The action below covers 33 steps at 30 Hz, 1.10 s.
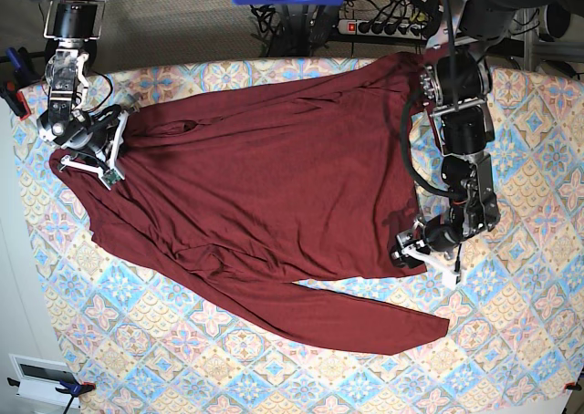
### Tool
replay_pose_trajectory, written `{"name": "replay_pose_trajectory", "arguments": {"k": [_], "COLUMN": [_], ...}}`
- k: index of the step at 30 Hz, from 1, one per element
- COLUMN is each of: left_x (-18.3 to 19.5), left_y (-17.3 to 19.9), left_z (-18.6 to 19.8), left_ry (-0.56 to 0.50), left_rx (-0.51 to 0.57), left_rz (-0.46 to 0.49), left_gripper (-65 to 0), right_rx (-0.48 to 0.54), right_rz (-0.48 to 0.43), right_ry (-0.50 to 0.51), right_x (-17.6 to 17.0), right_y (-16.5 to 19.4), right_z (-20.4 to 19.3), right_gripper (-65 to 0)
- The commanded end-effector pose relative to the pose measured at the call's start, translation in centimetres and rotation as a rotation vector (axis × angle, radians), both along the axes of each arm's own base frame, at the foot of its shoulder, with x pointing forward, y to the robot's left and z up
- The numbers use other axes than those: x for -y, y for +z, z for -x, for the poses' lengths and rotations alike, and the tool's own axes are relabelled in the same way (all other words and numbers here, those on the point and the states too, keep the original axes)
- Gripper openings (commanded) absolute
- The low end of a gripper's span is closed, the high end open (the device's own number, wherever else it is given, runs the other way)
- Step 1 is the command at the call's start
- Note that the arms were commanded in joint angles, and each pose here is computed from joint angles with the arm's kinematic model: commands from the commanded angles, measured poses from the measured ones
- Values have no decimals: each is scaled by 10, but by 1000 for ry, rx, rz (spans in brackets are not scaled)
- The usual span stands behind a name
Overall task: Layout the t-shirt on the table in an organized manner, then fold the t-shirt properly
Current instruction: 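Reach the left gripper along the shirt side to its hem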
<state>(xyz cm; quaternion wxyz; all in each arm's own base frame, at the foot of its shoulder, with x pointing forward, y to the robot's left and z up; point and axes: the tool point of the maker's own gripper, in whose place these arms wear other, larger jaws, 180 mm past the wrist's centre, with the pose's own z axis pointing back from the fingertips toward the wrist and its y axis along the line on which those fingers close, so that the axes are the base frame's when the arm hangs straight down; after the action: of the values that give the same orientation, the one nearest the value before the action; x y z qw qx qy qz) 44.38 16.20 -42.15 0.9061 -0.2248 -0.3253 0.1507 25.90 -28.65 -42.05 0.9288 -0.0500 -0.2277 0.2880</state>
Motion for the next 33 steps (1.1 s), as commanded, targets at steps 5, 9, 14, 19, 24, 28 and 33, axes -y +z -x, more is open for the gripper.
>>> {"name": "replay_pose_trajectory", "arguments": {"k": [5, 9, 14, 19, 24, 28, 33], "left_x": [28, 23, -2, -35, -72, -104, -135], "left_y": [-11, 3, 16, 39, 69, 99, 136], "left_z": [6, -11, -41, -74, -98, -111, -122], "left_ry": [-117, -85, 46, 161, 237, 292, 349], "left_rx": [-27, 48, 70, 141, 217, 273, 337], "left_rz": [-75, -90, -113, -149, -282, -359, -400], "left_gripper": [-400, -616, -633, -650, -650, -649, -648], "right_rx": [24, 27, 72, 147, 203, 232, 240], "right_rz": [23, 23, 27, 42, 51, 57, 43], "right_ry": [2, 2, 20, 63, 89, 109, 109], "right_x": [8, 8, 3, -7, -15, -21, -28], "right_y": [10, 11, 23, 47, 65, 75, 75], "right_z": [-7, -8, -16, -28, -35, -38, -39], "right_gripper": [-575, -575, -575, -575, -575, -575, -575]}}
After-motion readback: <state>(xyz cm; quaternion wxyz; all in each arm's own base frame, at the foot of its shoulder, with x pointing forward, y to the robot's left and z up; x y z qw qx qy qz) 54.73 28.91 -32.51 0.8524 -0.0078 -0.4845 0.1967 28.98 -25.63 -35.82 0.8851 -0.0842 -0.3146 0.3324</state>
